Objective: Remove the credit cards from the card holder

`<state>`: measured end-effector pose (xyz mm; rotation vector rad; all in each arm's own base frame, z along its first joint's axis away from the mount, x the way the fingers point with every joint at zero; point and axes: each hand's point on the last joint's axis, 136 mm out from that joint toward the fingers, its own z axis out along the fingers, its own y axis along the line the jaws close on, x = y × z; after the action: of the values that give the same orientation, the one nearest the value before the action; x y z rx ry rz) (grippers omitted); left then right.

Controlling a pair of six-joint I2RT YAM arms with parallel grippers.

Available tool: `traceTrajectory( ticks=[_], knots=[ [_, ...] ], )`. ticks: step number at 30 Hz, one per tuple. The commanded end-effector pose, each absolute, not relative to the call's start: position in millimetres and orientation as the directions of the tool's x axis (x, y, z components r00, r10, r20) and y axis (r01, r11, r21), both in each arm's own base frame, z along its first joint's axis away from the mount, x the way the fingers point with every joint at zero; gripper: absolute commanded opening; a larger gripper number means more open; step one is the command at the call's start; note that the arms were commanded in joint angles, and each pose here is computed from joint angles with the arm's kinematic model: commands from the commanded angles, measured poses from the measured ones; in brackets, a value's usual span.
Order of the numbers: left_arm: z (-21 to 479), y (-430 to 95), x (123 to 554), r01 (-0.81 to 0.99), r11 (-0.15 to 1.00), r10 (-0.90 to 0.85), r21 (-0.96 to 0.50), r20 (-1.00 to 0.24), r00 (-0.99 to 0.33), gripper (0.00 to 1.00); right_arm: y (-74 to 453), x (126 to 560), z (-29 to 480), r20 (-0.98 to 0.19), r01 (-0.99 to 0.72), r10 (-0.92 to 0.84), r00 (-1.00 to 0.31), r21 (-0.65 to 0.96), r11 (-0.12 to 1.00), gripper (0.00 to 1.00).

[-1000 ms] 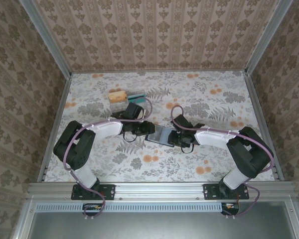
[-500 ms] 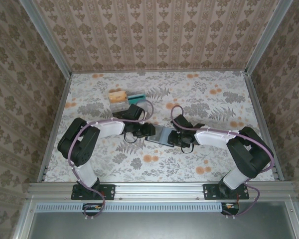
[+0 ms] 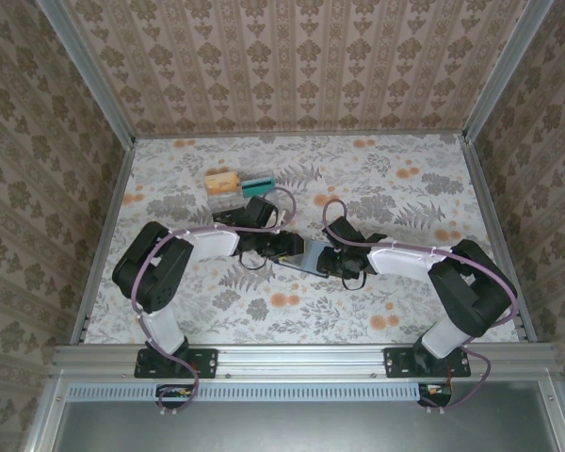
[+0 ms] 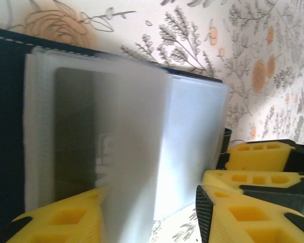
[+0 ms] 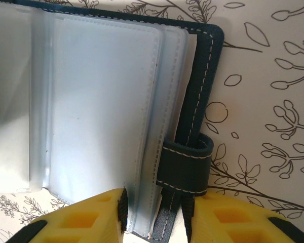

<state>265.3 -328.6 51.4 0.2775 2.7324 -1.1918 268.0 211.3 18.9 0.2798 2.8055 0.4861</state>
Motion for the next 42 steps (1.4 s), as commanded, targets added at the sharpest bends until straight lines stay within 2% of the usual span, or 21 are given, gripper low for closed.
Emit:
traceTrajectory(
  ticks=[1,6,12,20,23,26,30,32,34,42],
  knots=[
    [71.6,-346.2,264.2,0.266,0.605,0.131,-0.751,-0.236,-0.963,0.47,209.9,245.3,0.3,-0.148,0.163,0.221,-0.964,0.325,0.932,0.37],
    [86.8,-367.6,259.3,0.305,0.541,0.174,-0.784,-0.251,-0.952,0.47,205.2,245.4,2.5,-0.163,0.172,0.232,-0.959,0.317,0.933,0.37],
    [89.6,-388.7,249.9,0.332,0.5,0.228,-0.8,-0.248,-0.942,0.47,186.8,251.4,21.7,-0.239,0.197,0.283,-0.929,0.327,0.924,0.38],
    [89.1,-369.7,264.3,0.311,0.546,0.17,-0.778,-0.261,-0.95,0.44,177.3,257.2,44.3,-0.285,0.186,0.293,-0.912,0.349,0.918,0.38],
    [93.8,-349.6,272.4,0.3,0.566,0.135,-0.768,-0.272,-0.953,0.39,187.4,265.0,56.2,-0.302,0.15,0.277,-0.912,0.383,0.911,0.37],
    [87.6,-325.1,283.0,0.283,0.626,0.105,-0.727,-0.281,-0.954,0.29,202.9,276.0,71.4,-0.319,0.113,0.273,-0.908,0.441,0.89,0.34],
    [72.6,-294.5,291.6,0.233,0.699,0.073,-0.676,-0.256,-0.964,0.05,226.4,288.3,82.7,-0.312,0.068,0.25,-0.917,0.494,0.867,0.31],
    [66.2,-285.3,293.8,0.216,0.716,0.063,-0.663,-0.247,-0.967,0.02,236.8,292.3,81.7,-0.3,0.056,0.237,-0.924,0.508,0.86,0.28],
    [60.4,-280.8,295.2,0.211,0.727,0.067,-0.654,-0.237,-0.969,0.0,248.0,297.7,79.6,-0.279,0.053,0.234,-0.931,0.531,0.846,0.19],
    [41.3,-285.2,289.7,0.204,0.734,0.098,-0.648,-0.196,-0.976,0.0,269.4,307.6,60.7,-0.202,0.083,0.235,-0.951,0.563,0.822,0.18]
  ],
)
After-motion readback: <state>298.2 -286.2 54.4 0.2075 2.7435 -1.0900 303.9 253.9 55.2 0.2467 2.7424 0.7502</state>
